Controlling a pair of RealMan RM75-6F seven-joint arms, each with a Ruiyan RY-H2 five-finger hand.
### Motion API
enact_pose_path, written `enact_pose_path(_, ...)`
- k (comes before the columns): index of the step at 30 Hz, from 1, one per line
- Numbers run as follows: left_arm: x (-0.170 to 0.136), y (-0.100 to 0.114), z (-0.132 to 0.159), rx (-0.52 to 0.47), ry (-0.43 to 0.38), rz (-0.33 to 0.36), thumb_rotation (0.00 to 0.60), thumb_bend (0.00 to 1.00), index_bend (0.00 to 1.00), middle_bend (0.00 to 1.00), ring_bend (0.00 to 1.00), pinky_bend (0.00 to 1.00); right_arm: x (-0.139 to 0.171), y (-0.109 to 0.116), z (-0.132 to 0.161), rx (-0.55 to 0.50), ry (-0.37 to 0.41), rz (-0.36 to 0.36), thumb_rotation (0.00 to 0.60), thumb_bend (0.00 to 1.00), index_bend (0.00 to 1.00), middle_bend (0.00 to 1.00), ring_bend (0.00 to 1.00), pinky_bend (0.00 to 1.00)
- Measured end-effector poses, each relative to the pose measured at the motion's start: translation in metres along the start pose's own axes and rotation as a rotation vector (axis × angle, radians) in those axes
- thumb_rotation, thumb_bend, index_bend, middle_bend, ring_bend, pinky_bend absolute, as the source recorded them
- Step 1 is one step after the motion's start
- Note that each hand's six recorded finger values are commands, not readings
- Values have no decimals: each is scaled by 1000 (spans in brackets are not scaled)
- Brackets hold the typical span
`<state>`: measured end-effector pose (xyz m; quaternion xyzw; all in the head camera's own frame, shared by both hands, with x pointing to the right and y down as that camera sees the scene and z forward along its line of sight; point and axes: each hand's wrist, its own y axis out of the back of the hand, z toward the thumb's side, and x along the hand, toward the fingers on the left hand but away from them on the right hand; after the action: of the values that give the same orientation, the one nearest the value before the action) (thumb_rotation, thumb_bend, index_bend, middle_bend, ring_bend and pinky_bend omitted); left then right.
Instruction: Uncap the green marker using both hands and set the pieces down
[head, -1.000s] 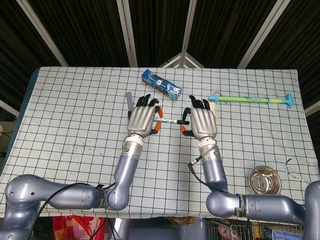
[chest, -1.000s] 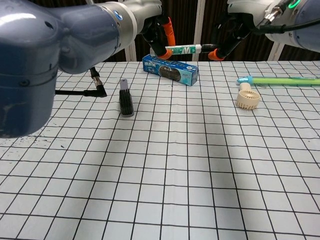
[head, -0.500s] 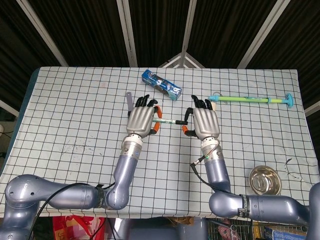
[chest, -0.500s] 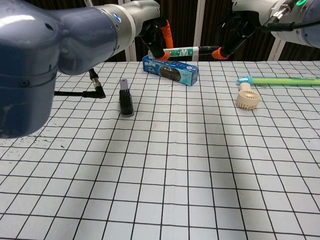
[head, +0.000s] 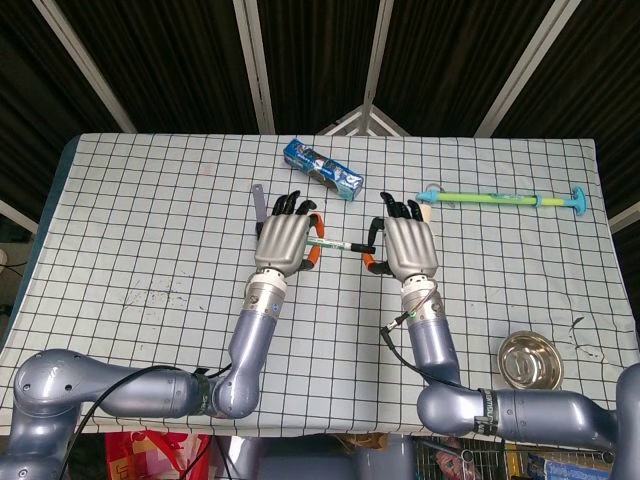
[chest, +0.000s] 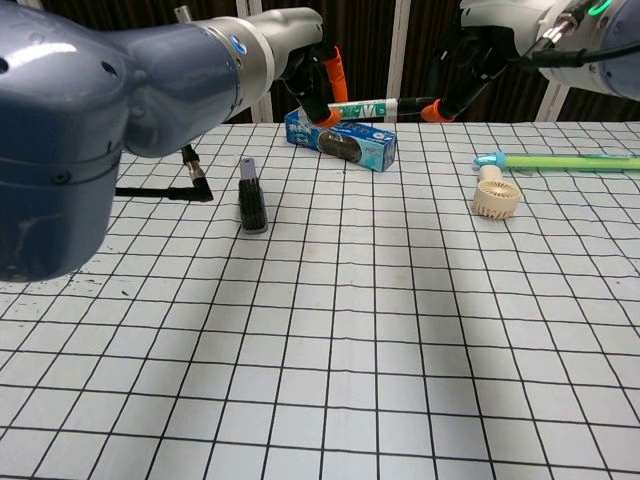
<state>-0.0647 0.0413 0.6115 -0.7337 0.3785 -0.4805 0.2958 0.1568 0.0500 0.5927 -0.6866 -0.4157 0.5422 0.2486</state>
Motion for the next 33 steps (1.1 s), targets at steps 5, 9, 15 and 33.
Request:
enact_pose_path(5, 0, 1, -2, 7, 4, 2, 600, 567, 621, 183, 0, 0, 1, 1, -4, 4, -9, 1, 600, 418, 728, 97, 143, 16)
enact_pose_path(9, -1, 1, -6, 13, 13, 1, 600, 567, 621, 183, 0, 0, 2, 1, -11, 8, -25, 5, 600, 419, 728, 98, 143, 16)
enact_pose_path(15, -1, 1, -16, 15, 26, -5, 600, 567, 621, 183, 0, 0, 4, -1, -29, 8, -57, 17, 600, 419, 729, 97, 143, 16)
enact_pose_path(33, 6, -47, -44, 53, 16, -105, 600, 567, 612, 180, 0, 0, 3, -44, -75, -10, -119, 123, 600, 419, 724, 97, 143, 16)
